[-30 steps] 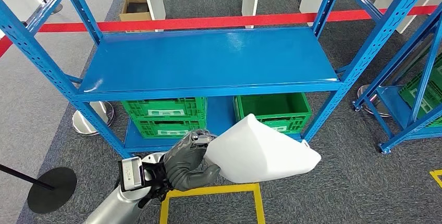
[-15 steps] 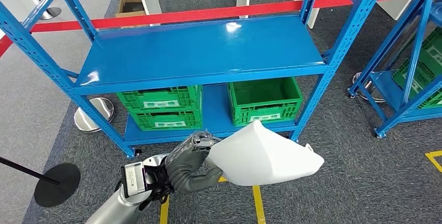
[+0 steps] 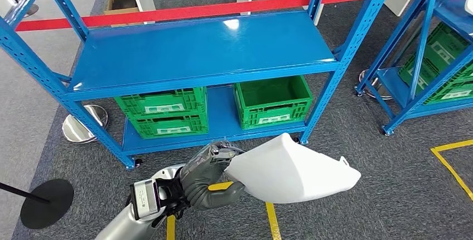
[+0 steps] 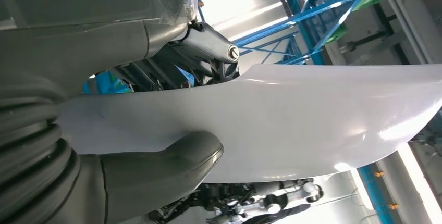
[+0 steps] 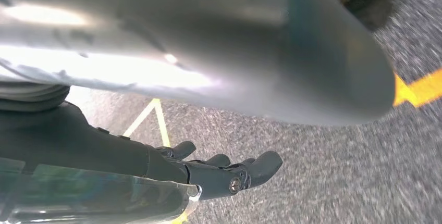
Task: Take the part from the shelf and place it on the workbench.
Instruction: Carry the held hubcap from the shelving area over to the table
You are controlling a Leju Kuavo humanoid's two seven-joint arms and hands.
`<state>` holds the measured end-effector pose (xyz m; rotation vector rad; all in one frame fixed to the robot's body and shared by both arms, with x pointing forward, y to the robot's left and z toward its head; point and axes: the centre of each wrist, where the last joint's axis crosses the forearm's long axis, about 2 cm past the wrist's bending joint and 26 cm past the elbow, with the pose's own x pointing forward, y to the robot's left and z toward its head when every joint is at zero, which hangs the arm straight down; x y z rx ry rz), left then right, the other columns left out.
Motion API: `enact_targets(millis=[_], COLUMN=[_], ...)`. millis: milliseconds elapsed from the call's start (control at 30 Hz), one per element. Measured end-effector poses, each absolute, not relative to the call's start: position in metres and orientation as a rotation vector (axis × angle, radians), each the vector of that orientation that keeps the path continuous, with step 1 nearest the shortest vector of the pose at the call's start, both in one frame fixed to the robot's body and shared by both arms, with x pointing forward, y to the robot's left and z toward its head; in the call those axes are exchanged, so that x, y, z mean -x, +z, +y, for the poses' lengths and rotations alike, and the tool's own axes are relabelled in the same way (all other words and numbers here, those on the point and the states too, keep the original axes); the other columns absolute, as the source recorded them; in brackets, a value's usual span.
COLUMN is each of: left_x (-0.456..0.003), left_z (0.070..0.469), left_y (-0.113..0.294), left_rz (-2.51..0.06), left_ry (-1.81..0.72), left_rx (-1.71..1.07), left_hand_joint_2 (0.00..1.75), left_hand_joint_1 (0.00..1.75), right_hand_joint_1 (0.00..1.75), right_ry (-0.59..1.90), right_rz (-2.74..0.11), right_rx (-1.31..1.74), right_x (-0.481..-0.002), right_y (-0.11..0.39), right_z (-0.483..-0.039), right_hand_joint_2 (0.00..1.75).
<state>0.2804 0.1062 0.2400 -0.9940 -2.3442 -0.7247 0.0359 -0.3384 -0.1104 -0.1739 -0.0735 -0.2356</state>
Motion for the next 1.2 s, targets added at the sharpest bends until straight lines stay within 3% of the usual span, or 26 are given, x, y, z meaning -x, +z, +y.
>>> enact_targets(millis=[567, 1200], left_x=[-0.278, -0.301], left_z=[0.115, 0.106], left_y=[0.230, 0.234], left_rz=[-2.419, -2.293], left_ry=[-0.684, -0.692], left_rx=[0.862, 1.110], left_hand_joint_2=[1.75, 1.75], left_hand_joint_1=[1.75, 1.75], right_hand_joint_1=[0.00, 0.00], right_ry=[-0.275, -0.317], right_rz=[-0.127, -0.147], right_rx=[0.200, 0.221], right_x=[-0.035, -0.034], right_y=[-0.110, -0.108], right_z=[-0.343, -0.360], right_hand_joint_2=[0.00, 0.00])
